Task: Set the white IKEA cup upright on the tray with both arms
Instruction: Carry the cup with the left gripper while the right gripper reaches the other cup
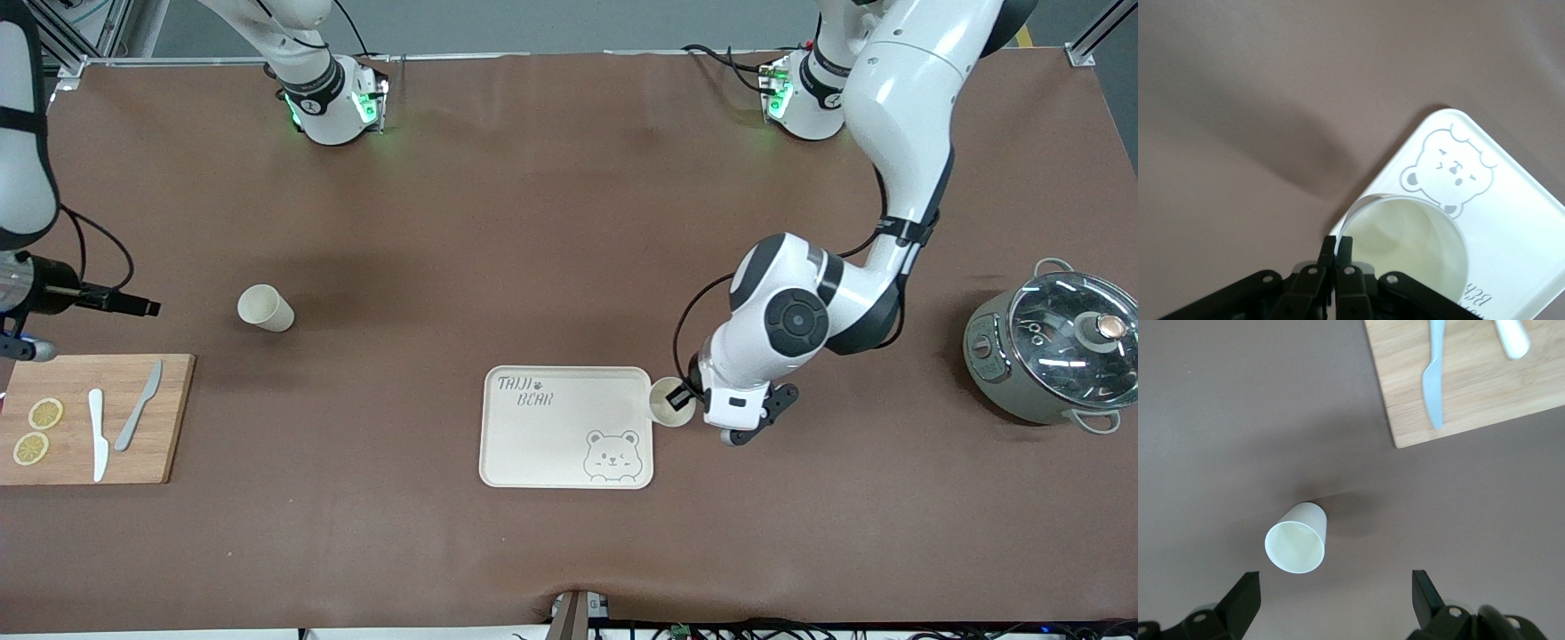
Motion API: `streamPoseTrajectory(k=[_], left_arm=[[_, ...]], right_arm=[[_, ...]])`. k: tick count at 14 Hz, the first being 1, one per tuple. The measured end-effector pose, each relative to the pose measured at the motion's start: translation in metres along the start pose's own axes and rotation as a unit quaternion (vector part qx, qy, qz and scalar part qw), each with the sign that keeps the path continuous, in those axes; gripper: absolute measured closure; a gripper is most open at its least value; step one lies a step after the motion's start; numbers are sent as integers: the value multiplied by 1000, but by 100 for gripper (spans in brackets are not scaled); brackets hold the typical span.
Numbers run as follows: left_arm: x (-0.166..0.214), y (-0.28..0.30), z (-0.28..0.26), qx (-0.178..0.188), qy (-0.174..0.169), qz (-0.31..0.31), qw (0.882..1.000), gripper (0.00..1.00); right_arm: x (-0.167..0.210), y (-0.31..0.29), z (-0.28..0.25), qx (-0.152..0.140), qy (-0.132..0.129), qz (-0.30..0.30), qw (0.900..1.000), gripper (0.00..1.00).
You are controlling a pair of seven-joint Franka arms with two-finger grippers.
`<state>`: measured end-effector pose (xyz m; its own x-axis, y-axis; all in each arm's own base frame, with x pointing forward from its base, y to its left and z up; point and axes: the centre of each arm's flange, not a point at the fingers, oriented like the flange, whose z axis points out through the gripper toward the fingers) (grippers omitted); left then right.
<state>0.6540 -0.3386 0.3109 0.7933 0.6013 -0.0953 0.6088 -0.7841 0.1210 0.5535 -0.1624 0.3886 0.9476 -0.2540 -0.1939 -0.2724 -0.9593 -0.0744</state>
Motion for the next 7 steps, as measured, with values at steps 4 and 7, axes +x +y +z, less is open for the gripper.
streamPoseTrajectory(k=[4, 7], left_arm=[[-31, 22, 27, 7, 30, 2, 1000, 97], [-42, 28, 57, 6, 36, 0, 999, 97]], right_arm=[[-18, -7, 42, 9, 1, 27, 1000, 0], [-22, -19, 70, 6, 19, 32, 999, 0]])
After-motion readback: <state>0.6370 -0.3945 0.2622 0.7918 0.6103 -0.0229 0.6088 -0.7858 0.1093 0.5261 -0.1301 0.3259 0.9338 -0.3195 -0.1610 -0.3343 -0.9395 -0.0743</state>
